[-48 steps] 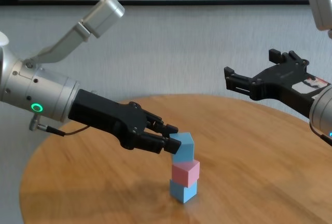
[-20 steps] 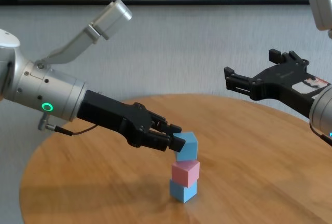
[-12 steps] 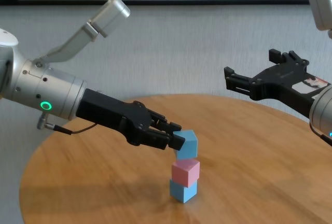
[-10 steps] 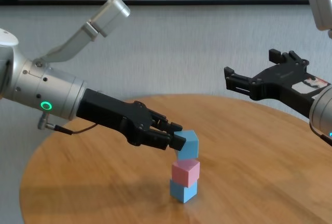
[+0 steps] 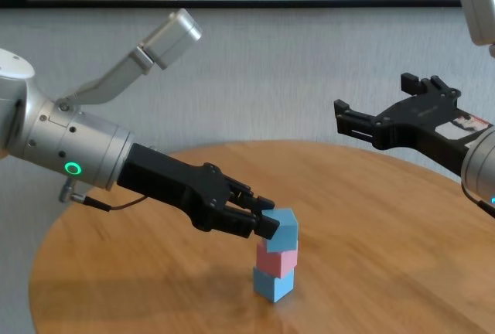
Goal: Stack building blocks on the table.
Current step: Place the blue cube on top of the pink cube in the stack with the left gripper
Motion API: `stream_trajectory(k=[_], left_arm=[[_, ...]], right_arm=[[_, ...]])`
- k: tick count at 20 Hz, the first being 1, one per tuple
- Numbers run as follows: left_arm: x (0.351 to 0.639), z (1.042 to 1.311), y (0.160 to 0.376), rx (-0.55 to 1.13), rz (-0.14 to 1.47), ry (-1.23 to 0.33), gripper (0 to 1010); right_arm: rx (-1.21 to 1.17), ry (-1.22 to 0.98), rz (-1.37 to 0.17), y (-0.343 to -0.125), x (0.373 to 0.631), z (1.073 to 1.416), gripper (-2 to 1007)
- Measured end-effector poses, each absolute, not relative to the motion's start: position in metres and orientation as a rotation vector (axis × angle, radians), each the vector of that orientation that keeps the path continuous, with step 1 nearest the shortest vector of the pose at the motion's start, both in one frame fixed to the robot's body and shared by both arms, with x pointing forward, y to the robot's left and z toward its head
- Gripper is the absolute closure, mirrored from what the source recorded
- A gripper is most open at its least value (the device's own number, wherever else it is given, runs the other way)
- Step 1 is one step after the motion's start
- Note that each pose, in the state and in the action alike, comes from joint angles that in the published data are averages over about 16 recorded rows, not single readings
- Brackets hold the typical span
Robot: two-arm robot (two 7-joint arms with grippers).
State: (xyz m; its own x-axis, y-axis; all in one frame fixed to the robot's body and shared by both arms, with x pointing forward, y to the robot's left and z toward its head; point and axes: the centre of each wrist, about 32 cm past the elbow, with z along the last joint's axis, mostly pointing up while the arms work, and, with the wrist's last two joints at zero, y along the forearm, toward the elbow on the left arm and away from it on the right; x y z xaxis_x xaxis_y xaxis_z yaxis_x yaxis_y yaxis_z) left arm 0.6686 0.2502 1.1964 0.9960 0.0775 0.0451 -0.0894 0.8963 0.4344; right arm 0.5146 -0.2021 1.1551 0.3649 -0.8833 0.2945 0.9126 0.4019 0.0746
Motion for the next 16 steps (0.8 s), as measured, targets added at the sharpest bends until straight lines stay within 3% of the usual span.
stream_trajectory(k=[16], left_arm=[[0.6691,1.1954,0.2495,0.455,0.086,-0.029,577]], right_arm=[[-0.108,-0.309,-1.158,-0.2021,0.5146,1.1551,0]])
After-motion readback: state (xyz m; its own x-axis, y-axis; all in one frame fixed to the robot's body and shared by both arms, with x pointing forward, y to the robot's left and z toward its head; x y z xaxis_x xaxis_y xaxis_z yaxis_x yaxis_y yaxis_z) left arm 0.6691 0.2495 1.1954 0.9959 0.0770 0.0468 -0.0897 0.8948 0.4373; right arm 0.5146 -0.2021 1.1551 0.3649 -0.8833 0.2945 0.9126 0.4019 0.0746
